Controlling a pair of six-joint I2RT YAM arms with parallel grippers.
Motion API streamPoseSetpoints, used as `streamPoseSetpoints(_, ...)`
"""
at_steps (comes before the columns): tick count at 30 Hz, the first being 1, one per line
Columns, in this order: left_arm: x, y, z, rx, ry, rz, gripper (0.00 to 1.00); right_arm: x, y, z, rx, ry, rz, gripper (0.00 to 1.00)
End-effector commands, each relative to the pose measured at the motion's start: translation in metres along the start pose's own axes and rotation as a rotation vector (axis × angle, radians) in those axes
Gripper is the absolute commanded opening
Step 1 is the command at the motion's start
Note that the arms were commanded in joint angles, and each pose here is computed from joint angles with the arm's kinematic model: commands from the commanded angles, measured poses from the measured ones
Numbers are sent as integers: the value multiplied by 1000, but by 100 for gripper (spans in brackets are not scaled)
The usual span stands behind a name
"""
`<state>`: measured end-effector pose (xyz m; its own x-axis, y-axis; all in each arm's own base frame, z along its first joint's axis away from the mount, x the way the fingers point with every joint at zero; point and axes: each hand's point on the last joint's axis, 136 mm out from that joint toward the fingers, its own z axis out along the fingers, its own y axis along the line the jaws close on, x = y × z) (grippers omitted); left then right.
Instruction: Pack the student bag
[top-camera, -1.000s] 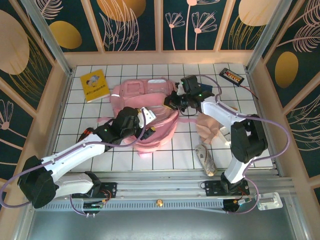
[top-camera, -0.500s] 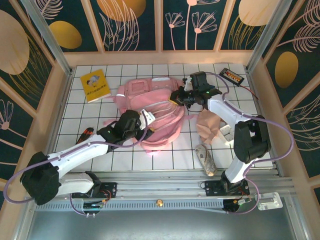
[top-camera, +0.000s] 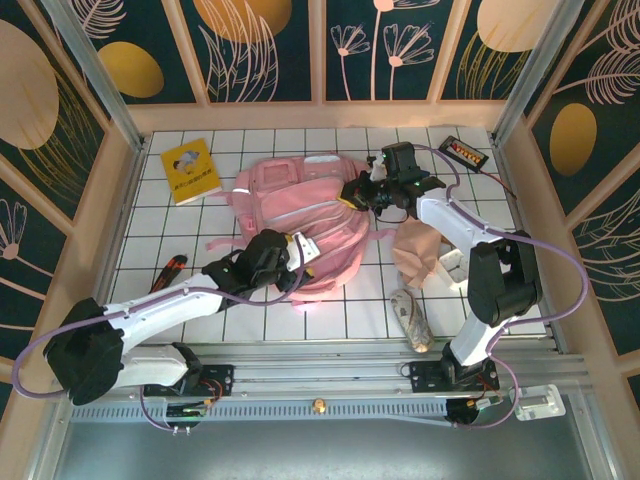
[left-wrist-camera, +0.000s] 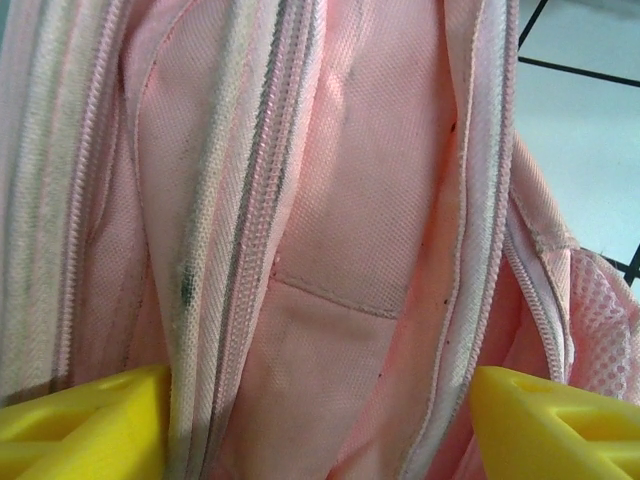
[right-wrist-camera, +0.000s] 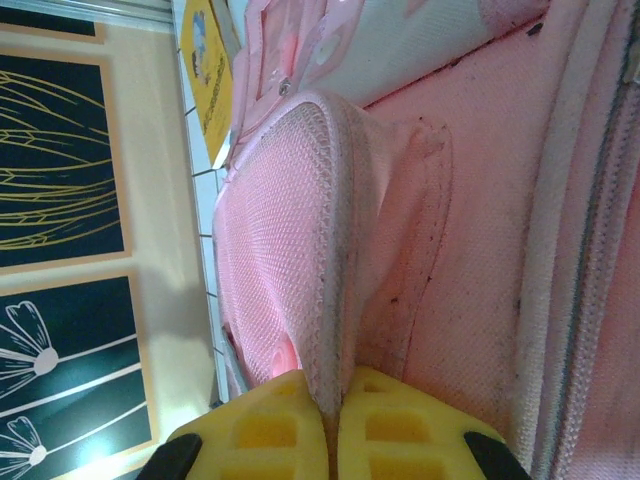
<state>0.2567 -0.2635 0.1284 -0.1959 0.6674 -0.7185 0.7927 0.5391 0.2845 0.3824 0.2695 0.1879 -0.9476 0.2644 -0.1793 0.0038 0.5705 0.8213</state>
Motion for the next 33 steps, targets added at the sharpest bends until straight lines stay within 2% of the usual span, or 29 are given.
streamPoseSetpoints(1,5,-6,6,2,6,31,70,-23,57,-23,-159,-68,-86,0)
streamPoseSetpoints(3,8,2,8,-49,20,27,59,-24,58,-24,-166,-68,-85,0)
streamPoseSetpoints(4,8,8,9,-84,25,25,50,-22,59,-24,-171,-62,-84,0)
streamPoseSetpoints(9,-1,30,6,-198,18,-7,0,-17,60,-26,-191,-54,-69,0)
streamPoseSetpoints(11,-7,36,0,-229,-9,-30,0,-16,60,-29,-196,-55,-68,3)
streamPoseSetpoints(14,-19,39,-11,-232,-76,-68,0,-15,59,-38,-186,-73,-67,36)
streamPoseSetpoints(17,-32,41,-23,-230,-133,-104,0,-10,59,-58,-132,-135,-98,59)
streamPoseSetpoints(20,-42,42,-32,-219,-181,-131,0,10,51,-83,-77,-199,-91,83)
streamPoseSetpoints(23,-49,40,-35,-199,-210,-143,0,51,35,-88,-60,-197,-32,87)
streamPoseSetpoints(27,-57,35,-34,-166,-245,-149,0,109,25,-63,-131,-127,87,87)
streamPoseSetpoints(33,-60,27,-34,-120,-271,-151,0,116,46,-26,-178,-103,120,87)
